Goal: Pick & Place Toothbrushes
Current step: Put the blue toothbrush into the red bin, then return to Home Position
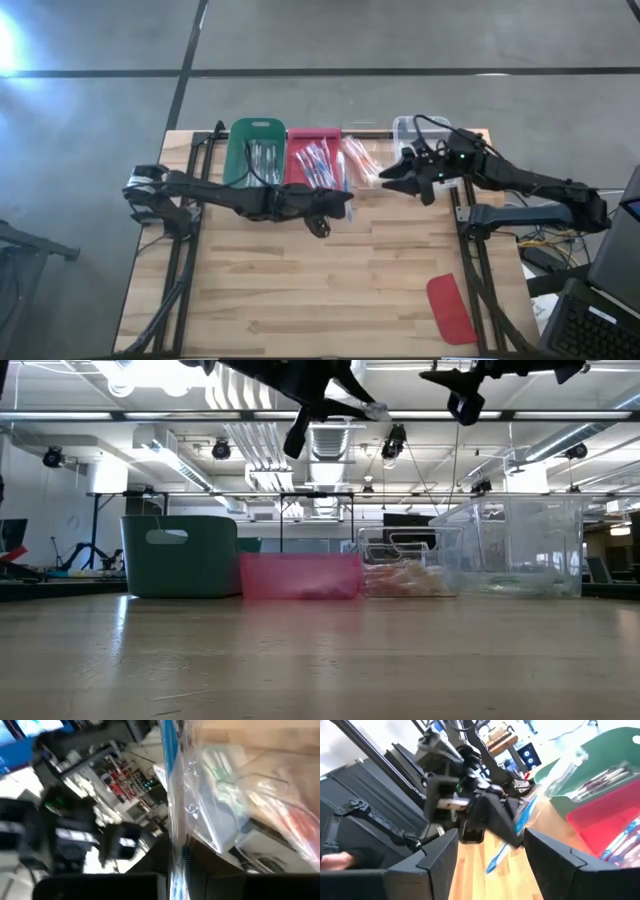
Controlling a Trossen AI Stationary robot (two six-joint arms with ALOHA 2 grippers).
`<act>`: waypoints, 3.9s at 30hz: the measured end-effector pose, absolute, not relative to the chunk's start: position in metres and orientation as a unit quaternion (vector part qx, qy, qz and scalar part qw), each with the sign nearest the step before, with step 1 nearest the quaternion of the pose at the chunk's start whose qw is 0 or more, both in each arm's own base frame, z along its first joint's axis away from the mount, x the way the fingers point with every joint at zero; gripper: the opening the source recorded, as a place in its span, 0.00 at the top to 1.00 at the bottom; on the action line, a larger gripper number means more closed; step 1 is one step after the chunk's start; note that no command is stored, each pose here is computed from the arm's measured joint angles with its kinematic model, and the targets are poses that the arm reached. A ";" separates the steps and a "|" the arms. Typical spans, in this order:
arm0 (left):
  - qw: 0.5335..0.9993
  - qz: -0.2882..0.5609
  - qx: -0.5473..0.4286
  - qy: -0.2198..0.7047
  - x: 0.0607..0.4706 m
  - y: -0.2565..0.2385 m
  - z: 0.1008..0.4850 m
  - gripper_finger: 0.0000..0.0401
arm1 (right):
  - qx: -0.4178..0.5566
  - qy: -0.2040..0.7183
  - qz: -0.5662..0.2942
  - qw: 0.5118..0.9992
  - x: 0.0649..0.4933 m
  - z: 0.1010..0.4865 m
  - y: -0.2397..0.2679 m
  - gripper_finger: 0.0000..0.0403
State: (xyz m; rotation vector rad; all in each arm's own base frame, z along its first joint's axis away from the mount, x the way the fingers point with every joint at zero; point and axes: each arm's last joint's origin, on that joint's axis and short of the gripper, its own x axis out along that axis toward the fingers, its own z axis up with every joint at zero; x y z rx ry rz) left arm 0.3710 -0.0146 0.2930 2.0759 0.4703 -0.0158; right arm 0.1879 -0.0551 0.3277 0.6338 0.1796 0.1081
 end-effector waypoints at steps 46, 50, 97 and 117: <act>0.664 -0.117 0.551 0.492 0.345 0.175 0.270 0.92 | 0.211 0.040 0.014 0.977 0.146 0.345 -0.052 0.65; 0.664 -0.149 0.519 0.517 0.352 0.178 0.252 0.92 | 0.209 0.046 0.013 0.977 0.147 0.343 -0.052 0.66; 0.783 -0.074 0.372 0.493 0.389 0.159 0.260 0.67 | 0.180 0.096 0.009 0.979 0.146 0.333 -0.052 0.77; 0.973 0.048 0.162 0.158 0.311 0.006 0.353 0.99 | 0.012 0.077 0.030 0.996 0.215 0.319 -0.033 0.98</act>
